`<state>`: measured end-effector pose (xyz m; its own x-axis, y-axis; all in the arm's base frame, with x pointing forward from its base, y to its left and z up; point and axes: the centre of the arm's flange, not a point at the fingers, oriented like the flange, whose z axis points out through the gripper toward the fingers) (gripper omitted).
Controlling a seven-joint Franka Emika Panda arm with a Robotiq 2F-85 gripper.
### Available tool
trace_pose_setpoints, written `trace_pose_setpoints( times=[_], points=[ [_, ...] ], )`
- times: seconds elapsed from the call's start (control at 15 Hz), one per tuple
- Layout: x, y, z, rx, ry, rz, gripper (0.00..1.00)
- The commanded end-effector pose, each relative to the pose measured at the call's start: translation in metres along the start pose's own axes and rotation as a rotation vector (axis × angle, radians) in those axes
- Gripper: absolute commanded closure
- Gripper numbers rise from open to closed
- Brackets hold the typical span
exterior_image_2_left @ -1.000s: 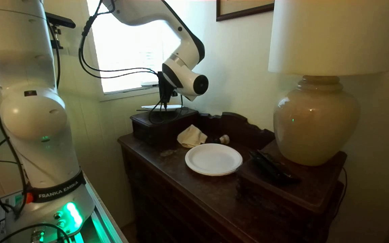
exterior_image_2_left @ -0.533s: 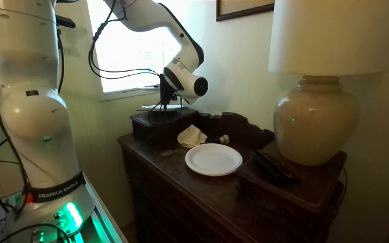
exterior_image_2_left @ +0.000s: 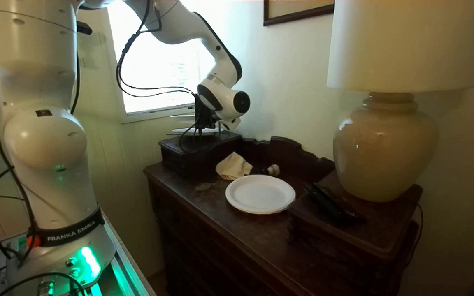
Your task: Put one plate from the right on top of the plate on the left.
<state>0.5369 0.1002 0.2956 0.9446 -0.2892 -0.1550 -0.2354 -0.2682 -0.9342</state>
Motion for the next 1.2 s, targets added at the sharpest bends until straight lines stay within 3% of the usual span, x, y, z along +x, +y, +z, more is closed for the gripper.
trace_pose_setpoints(
  times=[0.0, 0.4, 0.47, 0.6, 1.13],
  points=[
    [0.007, -0.001, 0.01, -0.07, -0.023, -0.007, 0.99],
    [0.005, 0.005, 0.007, -0.12, -0.03, -0.04, 0.99],
    [0.005, 0.004, 0.006, -0.119, -0.027, -0.043, 0.7],
    [0.005, 0.004, 0.004, -0.122, -0.026, -0.048, 0.64],
    [-0.004, -0.005, -0.019, -0.18, -0.044, -0.085, 0.09]
  ],
)
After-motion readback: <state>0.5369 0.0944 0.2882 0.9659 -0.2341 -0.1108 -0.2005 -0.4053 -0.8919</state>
